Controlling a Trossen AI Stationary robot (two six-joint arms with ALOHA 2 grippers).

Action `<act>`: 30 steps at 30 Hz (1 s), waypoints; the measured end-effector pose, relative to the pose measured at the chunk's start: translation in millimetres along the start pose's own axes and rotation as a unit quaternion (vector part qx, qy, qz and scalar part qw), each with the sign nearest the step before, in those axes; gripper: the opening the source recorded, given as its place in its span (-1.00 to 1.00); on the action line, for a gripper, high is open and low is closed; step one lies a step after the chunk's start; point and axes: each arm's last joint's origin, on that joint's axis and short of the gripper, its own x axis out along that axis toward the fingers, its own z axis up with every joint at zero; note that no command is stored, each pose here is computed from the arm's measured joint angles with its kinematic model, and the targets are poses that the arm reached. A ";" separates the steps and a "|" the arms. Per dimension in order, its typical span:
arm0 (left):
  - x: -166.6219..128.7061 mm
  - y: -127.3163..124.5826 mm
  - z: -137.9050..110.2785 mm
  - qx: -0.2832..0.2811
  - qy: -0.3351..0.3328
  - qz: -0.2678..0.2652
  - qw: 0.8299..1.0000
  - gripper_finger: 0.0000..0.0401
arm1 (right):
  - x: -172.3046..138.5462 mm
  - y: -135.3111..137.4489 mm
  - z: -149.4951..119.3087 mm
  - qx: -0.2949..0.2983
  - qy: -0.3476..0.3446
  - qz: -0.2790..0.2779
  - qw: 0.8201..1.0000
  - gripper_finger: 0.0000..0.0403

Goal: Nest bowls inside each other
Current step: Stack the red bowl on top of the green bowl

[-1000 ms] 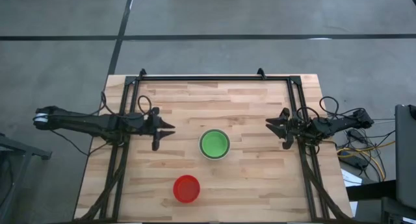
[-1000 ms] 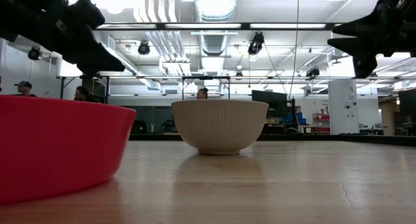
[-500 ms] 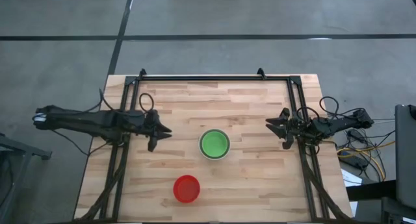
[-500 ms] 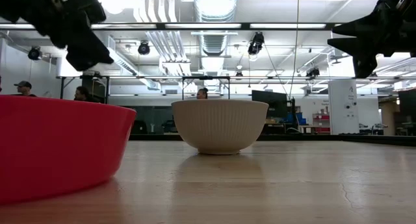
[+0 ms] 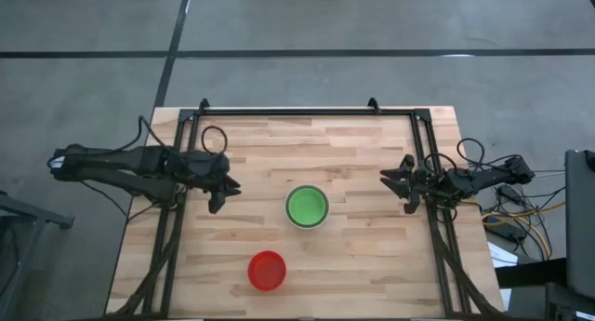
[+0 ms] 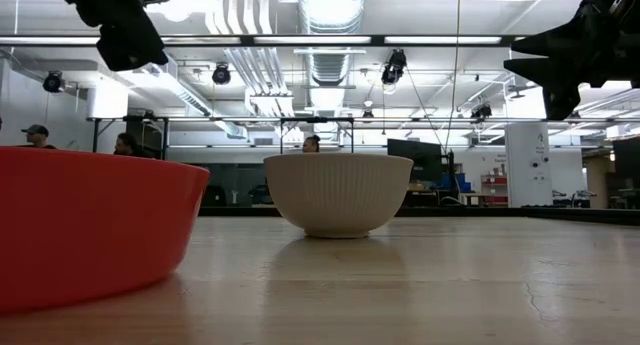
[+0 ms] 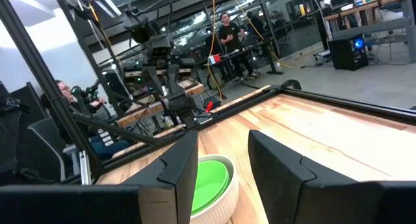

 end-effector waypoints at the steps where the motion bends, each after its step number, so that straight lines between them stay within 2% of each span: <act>1: 1.3 -2.0 0.8 0.001 0.008 0.000 1.000 -0.46 | 0.0 0.0 0.0 0.000 0.000 0.000 1.000 -0.34; 5: 9.8 -10.8 -0.1 -0.008 0.037 -0.004 0.999 -0.46 | 0.0 0.0 0.0 0.000 0.000 0.000 1.000 -0.34; 16: 38.5 -44.8 -14.6 -0.097 0.092 -0.008 0.991 -0.46 | 0.0 0.0 0.0 0.000 0.000 0.000 1.000 -0.34; 26: 69.0 -70.5 -16.0 -0.202 0.132 0.026 0.970 -0.45 | 0.0 0.0 0.0 0.000 0.000 0.000 1.000 -0.34; 30: 82.5 -83.0 -20.3 -0.233 0.148 0.019 0.961 -0.36 | 0.0 0.0 0.0 0.000 0.000 0.000 1.000 -0.34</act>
